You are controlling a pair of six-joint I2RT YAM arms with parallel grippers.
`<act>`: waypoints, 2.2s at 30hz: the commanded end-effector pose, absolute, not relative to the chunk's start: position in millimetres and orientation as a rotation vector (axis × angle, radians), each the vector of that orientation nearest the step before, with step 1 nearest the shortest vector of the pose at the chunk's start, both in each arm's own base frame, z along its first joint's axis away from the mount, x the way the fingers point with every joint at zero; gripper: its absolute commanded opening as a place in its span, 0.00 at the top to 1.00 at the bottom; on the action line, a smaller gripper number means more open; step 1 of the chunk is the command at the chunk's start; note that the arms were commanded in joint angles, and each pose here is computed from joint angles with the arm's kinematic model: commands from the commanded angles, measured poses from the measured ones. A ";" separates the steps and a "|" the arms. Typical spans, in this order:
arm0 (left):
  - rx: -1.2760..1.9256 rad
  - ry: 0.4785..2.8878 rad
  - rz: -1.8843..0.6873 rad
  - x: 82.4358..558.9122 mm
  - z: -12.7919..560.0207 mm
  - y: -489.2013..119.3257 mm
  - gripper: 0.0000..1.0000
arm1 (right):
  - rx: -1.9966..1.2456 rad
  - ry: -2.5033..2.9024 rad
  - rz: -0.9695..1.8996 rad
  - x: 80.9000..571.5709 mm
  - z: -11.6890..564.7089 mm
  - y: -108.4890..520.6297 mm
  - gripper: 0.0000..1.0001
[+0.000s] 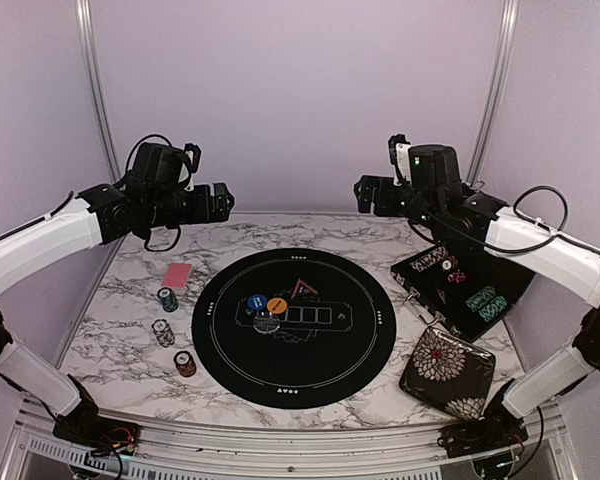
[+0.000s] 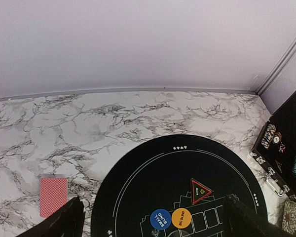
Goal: Distribute texas hold em gaming equipment
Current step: Move the dealer button to the dealer area.
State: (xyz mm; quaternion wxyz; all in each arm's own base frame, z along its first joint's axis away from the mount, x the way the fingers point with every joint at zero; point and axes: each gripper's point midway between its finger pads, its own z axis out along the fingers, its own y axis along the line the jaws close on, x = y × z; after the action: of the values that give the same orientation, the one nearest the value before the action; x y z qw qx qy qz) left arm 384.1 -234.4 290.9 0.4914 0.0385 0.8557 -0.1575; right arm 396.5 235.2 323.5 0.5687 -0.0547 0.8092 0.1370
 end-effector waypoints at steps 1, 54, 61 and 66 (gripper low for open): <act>0.080 2.098 -0.366 376.1 288.8 -222.3 0.01 | -0.141 1.963 0.305 394.2 305.3 235.5 0.02; -0.073 2.142 -0.352 355.9 260.8 -147.3 0.01 | -0.793 2.607 0.289 293.4 41.1 452.0 0.25; -0.078 2.145 -0.356 356.6 259.3 -144.7 0.01 | -0.792 2.605 0.261 297.4 32.3 457.8 0.31; -0.084 2.143 -0.360 355.9 258.0 -142.2 0.01 | -0.814 2.608 0.231 299.1 23.3 465.2 0.37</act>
State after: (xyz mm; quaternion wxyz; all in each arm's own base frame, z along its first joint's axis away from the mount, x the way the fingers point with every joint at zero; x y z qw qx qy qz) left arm 361.1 -146.4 255.5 0.4622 -0.0368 0.8745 -0.1426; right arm 299.2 457.4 28.7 0.1980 -0.2878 0.9322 0.0950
